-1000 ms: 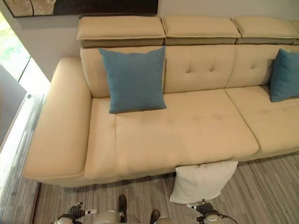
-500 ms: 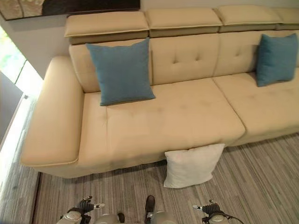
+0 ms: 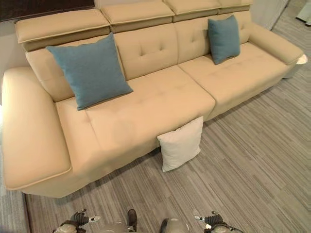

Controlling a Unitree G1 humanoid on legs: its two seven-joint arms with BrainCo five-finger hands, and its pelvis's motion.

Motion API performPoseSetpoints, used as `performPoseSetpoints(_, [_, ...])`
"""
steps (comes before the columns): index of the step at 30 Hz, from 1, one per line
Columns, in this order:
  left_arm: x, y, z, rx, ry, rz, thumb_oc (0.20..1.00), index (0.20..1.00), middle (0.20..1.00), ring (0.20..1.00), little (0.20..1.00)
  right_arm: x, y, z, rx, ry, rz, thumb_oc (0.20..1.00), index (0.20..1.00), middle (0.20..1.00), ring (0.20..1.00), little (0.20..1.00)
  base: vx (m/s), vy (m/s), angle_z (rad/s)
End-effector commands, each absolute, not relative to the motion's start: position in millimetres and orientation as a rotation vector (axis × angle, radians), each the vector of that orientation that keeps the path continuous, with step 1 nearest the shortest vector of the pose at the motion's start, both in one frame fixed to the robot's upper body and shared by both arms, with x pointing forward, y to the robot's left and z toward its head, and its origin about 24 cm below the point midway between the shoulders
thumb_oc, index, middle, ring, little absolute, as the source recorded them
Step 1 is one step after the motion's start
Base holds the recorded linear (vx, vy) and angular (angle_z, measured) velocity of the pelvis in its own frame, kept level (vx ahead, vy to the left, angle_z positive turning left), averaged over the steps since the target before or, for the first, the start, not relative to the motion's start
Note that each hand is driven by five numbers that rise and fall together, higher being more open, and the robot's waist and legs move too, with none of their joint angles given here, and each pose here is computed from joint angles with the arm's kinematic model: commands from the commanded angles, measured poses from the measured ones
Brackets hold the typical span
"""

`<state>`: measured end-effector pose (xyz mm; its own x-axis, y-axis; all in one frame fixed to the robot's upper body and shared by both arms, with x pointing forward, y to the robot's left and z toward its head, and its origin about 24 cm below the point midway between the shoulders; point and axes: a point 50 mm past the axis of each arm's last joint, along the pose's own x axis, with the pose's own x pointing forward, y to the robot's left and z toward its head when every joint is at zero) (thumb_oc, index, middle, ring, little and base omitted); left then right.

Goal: Pick up all the scattered cushions and arrange them neatly on the sofa.

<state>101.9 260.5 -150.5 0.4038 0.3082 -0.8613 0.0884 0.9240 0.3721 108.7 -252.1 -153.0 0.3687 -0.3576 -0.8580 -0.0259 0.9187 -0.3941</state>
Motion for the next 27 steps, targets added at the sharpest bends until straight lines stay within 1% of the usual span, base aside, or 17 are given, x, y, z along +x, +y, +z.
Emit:
performPoseSetpoints(1, [115, 251, -150, 0.388, 1.125, 0.136, 1.0, 1.0, 1.0, 1.0, 1.0, 110, -267, -148, -0.41, 1.172, -0.254, 1.0, 1.0, 1.0, 1.0, 1.0, 0.0, -0.094, -0.13])
performPoseSetpoints(5, [109, 245, -154, 0.369, 1.148, 0.129, 1.0, 1.0, 1.0, 1.0, 1.0, 107, -268, -149, -0.391, 1.174, -0.271, 1.0, 1.0, 1.0, 1.0, 1.0, 0.01, -0.134, -0.09])
performPoseSetpoints(10, [111, 236, -155, 0.334, 1.139, 0.122, 1.0, 1.0, 1.0, 1.0, 1.0, 101, -270, -149, -0.371, 1.173, -0.301, 1.0, 1.0, 1.0, 1.0, 1.0, -0.02, -0.123, -0.08])
performPoseSetpoints(14, [118, 227, -156, 0.326, 1.119, 0.101, 1.0, 1.0, 1.0, 1.0, 1.0, 107, -272, -146, -0.376, 1.149, -0.316, 1.0, 1.0, 1.0, 1.0, 1.0, 0.02, -0.067, -0.08])
performPoseSetpoints(17, [125, 226, -154, 0.351, 1.097, 0.088, 1.0, 1.0, 1.0, 1.0, 1.0, 116, -274, -143, -0.372, 1.113, -0.337, 1.0, 1.0, 1.0, 1.0, 1.0, 0.1, 0.006, -0.23])
performPoseSetpoints(21, [117, 226, -156, 0.358, 1.127, 0.086, 1.0, 1.0, 1.0, 1.0, 1.0, 116, -273, -143, -0.38, 1.115, -0.326, 1.0, 1.0, 1.0, 1.0, 1.0, 0.17, 0.076, -0.43])
performPoseSetpoints(27, [117, 230, -155, 0.343, 1.12, 0.11, 1.0, 1.0, 1.0, 1.0, 1.0, 123, -268, -143, -0.406, 1.104, -0.281, 1.0, 1.0, 1.0, 1.0, 1.0, 0.13, 0.084, -0.45])
